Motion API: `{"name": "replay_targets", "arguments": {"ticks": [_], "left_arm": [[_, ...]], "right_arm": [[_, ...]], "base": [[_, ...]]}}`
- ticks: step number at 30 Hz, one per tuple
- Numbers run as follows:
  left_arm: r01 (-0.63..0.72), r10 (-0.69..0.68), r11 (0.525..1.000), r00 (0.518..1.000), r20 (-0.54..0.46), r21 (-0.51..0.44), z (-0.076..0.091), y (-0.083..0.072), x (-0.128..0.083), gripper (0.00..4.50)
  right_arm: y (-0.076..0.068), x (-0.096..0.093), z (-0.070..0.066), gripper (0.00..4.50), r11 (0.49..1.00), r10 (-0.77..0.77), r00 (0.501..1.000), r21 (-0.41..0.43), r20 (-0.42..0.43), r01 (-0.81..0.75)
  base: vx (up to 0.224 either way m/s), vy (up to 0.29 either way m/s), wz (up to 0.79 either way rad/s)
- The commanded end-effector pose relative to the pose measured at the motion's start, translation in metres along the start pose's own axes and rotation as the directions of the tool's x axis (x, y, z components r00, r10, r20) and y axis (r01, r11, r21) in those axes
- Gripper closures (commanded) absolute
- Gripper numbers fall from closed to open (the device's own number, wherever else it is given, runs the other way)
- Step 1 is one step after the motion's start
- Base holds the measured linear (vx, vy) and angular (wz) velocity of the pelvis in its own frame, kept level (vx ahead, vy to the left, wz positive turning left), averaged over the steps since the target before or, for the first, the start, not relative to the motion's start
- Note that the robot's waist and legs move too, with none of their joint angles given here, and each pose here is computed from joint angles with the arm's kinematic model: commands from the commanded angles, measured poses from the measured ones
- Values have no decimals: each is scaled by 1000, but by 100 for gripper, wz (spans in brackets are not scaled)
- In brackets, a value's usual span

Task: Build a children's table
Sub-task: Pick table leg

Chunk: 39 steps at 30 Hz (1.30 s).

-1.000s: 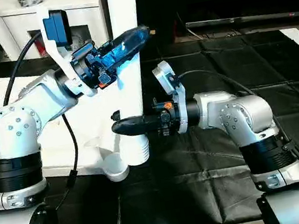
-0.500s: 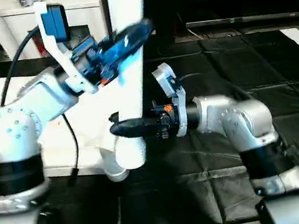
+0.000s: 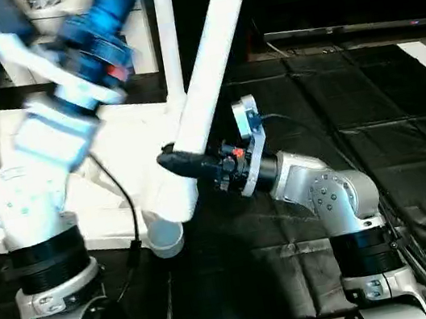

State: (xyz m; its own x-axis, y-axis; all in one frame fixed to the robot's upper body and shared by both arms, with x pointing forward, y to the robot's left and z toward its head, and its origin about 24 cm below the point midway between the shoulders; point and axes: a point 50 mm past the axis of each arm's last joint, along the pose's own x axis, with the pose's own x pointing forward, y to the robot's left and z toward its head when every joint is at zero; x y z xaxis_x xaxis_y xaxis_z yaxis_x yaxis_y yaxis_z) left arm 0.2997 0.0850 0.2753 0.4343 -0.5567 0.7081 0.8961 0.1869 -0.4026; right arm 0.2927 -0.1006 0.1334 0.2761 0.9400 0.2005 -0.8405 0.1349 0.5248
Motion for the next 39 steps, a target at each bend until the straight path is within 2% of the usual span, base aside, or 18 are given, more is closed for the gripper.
{"name": "replay_targets", "arguments": {"ticks": [1, 2, 3, 6, 8, 9, 12, 14, 21, 22, 25, 26, 27, 29, 31, 35, 36, 39], "left_arm": [[-198, 211, 969, 974, -77, 150, 1, 22, -6, 153], [-204, 218, 967, 973, -80, 155, 1, 23, -7, 153], [-251, 275, 946, 956, -104, 203, -1, 29, -10, 153], [-372, 480, 829, 857, -189, 418, -13, 53, -22, 153], [-364, 550, 762, 800, -238, 536, -21, 61, -28, 153], [-314, 545, 755, 789, -284, 576, -29, 59, -28, 153], [-198, 491, 782, 780, -388, 591, -49, 50, -24, 153], [-117, 464, 779, 768, -442, 616, -62, 44, -22, 153], [27, 373, 793, 769, -519, 609, -88, 24, -13, 153], [66, 330, 809, 771, -545, 584, -100, 15, -11, 153], [74, 334, 803, 766, -549, 592, -106, 14, -14, 153], [45, 373, 780, 767, -522, 624, -102, 20, -18, 153], [45, 373, 780, 767, -522, 624, -102, 20, -18, 153], [1, 442, 721, 770, -460, 693, -87, 35, -29, 153], [-33, 473, 694, 774, -420, 719, -68, 46, -43, 153], [-114, 497, 721, 773, -395, 684, -26, 62, -79, 153], [-117, 499, 722, 770, -396, 682, -21, 64, -83, 153], [-93, 521, 721, 726, -449, 687, -5, 70, -114, 153]], "right_arm": [[2, -3, 6, 261, 996, -35, 999, -78, 15, 36], [2, -3, 6, 261, 996, -36, 999, -80, 15, 37], [2, -4, 6, 261, 995, -44, 999, -91, 11, 45], [1, -5, 6, 261, 988, -71, 997, -138, -22, 67], [-1, -5, 5, 261, 981, -91, 995, -175, -51, 81], [-2, -5, 4, 261, 977, -101, 993, -192, -68, 87], [-5, -6, 3, 261, 972, -123, 988, -212, -89, 102], [-7, -7, 1, 261, 968, -133, 985, -227, -110, 105], [-14, -13, -2, 261, 955, -182, 972, -260, -147, 140], [-17, -16, -3, 261, 950, -199, 968, -273, -156, 151], [-20, -18, -4, 261, 944, -225, 963, -280, -150, 177], [-21, -17, -4, 261, 939, -234, 961, -289, -145, 185], [-21, -17, -4, 261, 939, -234, 961, -289, -145, 185], [-22, -16, -5, 261, 933, -249, 961, -294, -119, 206], [-22, -12, -5, 261, 929, -259, 962, -295, -83, 224], [-22, 1, -3, 261, 920, -268, 963, -291, 19, 262], [-21, 4, -3, 261, 921, -267, 963, -286, 30, 264], [-23, 4, -14, 261, 901, -320, 947, -295, 42, 318]], "base": [[0, 0, 0], [0, 0, 0], [0, 0, 0], [0, 0, 0], [0, 0, 0], [0, 0, 0], [0, 0, 0], [0, 0, 0], [0, 0, 0], [0, 0, 0], [0, 0, 0], [0, 0, 0], [0, 0, 0], [0, 0, 0], [0, 0, 0], [0, 0, 0], [0, 0, 0], [0, 0, 0]]}}
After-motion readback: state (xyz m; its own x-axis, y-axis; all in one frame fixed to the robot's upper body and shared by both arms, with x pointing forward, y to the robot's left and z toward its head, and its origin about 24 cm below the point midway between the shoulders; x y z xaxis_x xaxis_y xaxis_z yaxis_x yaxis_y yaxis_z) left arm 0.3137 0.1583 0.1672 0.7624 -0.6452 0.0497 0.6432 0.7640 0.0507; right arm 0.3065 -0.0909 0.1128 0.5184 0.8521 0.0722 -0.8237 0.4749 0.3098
